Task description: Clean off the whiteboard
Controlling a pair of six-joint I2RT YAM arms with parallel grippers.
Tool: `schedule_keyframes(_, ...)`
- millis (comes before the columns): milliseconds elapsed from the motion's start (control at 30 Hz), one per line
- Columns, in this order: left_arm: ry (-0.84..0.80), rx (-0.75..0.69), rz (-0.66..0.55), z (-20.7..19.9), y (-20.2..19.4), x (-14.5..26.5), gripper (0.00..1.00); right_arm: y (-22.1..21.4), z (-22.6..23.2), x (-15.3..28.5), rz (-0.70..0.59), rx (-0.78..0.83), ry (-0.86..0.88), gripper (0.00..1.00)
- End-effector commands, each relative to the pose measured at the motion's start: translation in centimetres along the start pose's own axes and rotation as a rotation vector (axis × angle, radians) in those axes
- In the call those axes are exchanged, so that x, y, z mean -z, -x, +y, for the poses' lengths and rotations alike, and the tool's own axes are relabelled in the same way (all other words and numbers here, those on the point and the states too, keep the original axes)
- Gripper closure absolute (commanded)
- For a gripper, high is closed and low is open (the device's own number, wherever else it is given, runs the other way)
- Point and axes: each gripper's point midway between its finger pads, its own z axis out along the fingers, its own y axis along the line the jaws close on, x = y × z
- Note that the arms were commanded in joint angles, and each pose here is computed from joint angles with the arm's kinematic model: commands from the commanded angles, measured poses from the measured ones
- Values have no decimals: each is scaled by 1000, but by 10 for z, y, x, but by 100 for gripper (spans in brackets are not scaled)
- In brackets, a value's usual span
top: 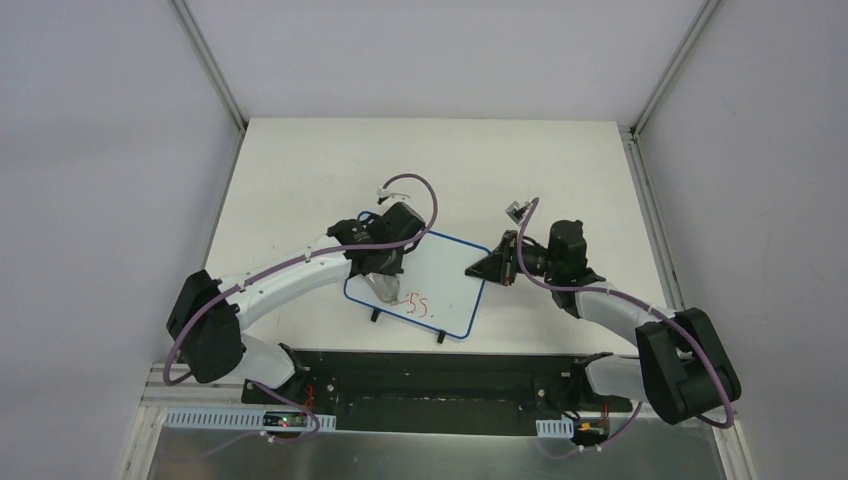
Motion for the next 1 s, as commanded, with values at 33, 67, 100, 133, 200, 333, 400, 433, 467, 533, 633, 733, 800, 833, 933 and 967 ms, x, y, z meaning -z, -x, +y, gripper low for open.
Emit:
schedule_keyframes(33, 52, 160, -97, 29, 10, -15, 100, -13, 9, -3, 57, 94, 76, 100)
schedule_keyframes(67, 71, 199, -83, 39, 2, -19, 100, -13, 9, -3, 57, 93, 77, 100)
schedule_keyframes(100, 89, 250, -67, 51, -6, -22, 100, -13, 9, -3, 57, 93, 77, 100)
schedule_keyframes(133, 103, 302, -44, 63, -15, -27, 100, -13, 10, -3, 57, 94, 78, 100)
schedule_keyframes(200, 106, 401, 1, 79, -34, -36, 100, -13, 10, -4, 59, 94, 78, 100)
schedule_keyframes(333, 74, 412, 46, 82, -54, -42, 100, -14, 9, -5, 61, 92, 75, 100)
schedule_keyframes(400, 60, 393, 59, 79, -55, -42, 100, -14, 7, -6, 59, 90, 65, 100)
schedule_keyframes(433, 54, 380, 54, 76, -53, -41, 100, -13, 5, -6, 60, 91, 54, 100)
schedule_keyframes(467, 46, 365, 43, 73, -49, -39, 100, -14, 4, -6, 62, 90, 48, 100)
schedule_keyframes(533, 23, 329, 13, 64, -39, -33, 100, -14, 4, -6, 63, 90, 48, 100)
schedule_keyframes(633, -9, 248, -49, 40, -18, -19, 100, -15, 4, -6, 64, 91, 48, 100)
schedule_keyframes(733, -19, 155, -87, 11, -1, -7, 100, -14, 4, -6, 65, 89, 48, 100)
schedule_keyframes(800, -44, 106, -76, -14, 2, -6, 100, -15, 3, -6, 65, 88, 47, 100)
schedule_keyframes(833, -60, 67, -69, -29, 0, -4, 100, -15, 3, -6, 66, 89, 47, 100)
schedule_keyframes(933, -92, -3, -43, -68, -4, -4, 100, -15, 4, -6, 66, 91, 48, 100)
schedule_keyframes(967, -115, -22, -28, -83, -8, -5, 100, -15, 4, -6, 66, 92, 48, 100)
